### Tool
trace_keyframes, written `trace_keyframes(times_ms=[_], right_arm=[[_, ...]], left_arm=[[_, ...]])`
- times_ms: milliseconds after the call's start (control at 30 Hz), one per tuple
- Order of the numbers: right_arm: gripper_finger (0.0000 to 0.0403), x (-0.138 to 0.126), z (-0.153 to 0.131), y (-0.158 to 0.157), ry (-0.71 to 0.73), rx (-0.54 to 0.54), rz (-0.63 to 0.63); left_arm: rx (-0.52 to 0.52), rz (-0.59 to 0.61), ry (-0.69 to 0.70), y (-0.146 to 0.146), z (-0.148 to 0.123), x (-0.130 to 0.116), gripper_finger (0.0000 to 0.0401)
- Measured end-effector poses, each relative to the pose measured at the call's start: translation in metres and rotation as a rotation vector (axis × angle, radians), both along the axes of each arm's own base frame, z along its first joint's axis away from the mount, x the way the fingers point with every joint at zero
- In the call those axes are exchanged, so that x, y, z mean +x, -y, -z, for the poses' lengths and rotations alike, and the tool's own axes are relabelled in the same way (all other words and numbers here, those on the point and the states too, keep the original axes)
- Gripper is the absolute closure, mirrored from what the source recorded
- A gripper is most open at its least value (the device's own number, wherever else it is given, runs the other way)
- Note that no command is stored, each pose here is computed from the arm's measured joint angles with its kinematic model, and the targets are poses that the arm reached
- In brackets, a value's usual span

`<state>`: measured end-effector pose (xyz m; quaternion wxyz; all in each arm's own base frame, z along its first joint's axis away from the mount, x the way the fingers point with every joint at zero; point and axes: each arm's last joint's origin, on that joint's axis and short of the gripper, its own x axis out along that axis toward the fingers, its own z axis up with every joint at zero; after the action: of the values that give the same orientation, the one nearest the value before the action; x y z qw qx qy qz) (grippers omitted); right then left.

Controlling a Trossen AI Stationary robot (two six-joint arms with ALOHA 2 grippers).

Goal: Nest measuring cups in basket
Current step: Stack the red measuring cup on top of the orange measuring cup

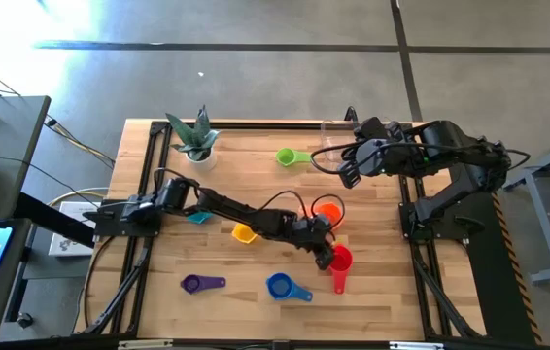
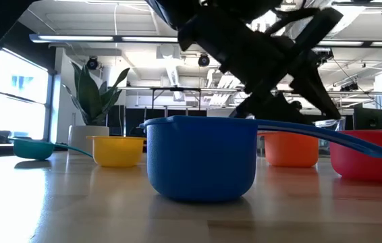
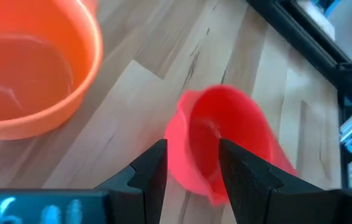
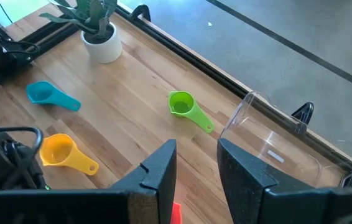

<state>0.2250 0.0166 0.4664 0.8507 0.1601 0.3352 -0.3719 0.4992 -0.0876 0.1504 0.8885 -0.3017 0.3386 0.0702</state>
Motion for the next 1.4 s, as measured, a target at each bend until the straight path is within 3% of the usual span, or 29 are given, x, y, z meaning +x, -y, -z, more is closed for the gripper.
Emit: trace_keyframes(times_ms=[1400], right_arm=[[0.0295, 0.000, 0.000, 0.000, 0.000, 0.000, -0.001]], left_arm=[[0.009, 0.030, -0.046, 0.001, 0.020, 0.001, 0.0281]])
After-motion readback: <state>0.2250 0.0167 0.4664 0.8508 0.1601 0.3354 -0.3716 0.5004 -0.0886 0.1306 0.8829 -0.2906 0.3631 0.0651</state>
